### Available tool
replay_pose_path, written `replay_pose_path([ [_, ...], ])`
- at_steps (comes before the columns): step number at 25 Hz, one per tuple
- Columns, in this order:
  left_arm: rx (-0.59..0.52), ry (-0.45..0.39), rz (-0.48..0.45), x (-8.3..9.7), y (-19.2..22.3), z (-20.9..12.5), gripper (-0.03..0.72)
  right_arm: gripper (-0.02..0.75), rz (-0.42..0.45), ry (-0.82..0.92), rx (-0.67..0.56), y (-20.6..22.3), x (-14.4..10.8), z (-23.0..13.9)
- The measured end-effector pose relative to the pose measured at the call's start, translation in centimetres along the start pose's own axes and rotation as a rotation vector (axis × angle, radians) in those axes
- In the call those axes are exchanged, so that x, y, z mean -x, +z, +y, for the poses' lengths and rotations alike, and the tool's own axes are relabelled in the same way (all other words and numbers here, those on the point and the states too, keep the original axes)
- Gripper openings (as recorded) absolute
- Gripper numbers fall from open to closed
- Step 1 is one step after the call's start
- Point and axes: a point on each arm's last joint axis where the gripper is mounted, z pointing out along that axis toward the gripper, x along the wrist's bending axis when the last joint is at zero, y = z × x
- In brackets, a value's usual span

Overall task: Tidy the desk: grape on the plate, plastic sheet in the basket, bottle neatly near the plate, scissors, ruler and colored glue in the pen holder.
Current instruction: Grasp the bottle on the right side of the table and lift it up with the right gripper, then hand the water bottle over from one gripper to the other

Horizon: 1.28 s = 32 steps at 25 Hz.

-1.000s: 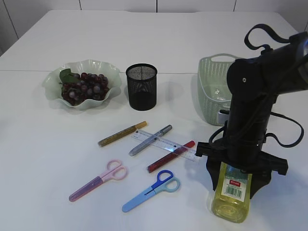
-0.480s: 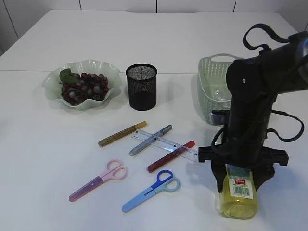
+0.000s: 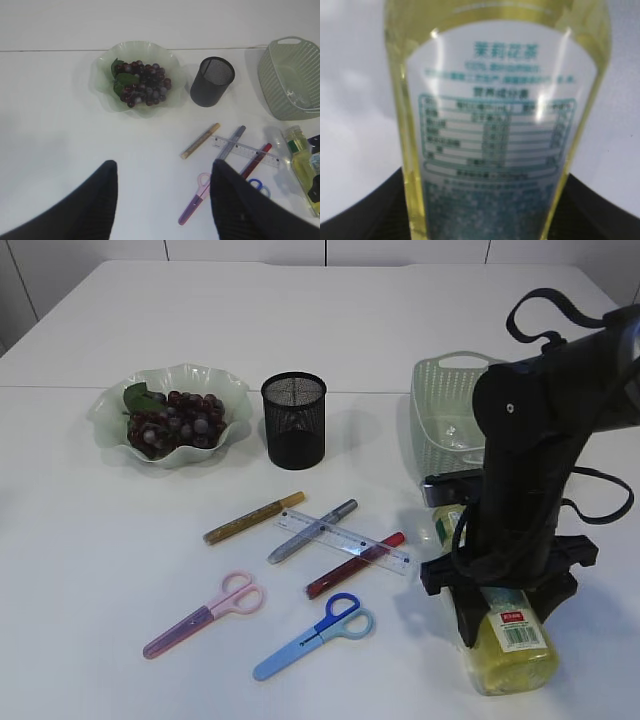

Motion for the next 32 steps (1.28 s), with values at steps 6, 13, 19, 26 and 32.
replay_pose_path([
  [6, 0.000, 0.000, 0.000, 0.0, 0.0, 0.0, 0.432, 0.513, 0.007, -0.094, 0.046, -1.2, 0.0, -0.3],
  [13, 0.000, -0.001, -0.002, 0.0, 0.0, 0.0, 0.432, 0.513, 0.039, -0.166, 0.193, -3.8, 0.4, -2.3],
  [19, 0.000, -0.001, -0.002, 0.0, 0.0, 0.0, 0.432, 0.512, 0.140, -0.263, 0.284, -4.7, 0.3, -5.7],
  [26, -0.001, -0.001, -0.003, 0.0, 0.0, 0.0, 0.432, 0.512, 0.254, -0.350, 0.420, -7.2, -0.4, -7.4],
  [32, -0.001, -0.001, -0.003, 0.0, 0.0, 0.0, 0.432, 0.512, 0.306, -0.357, 0.404, -7.4, -0.8, -7.7],
])
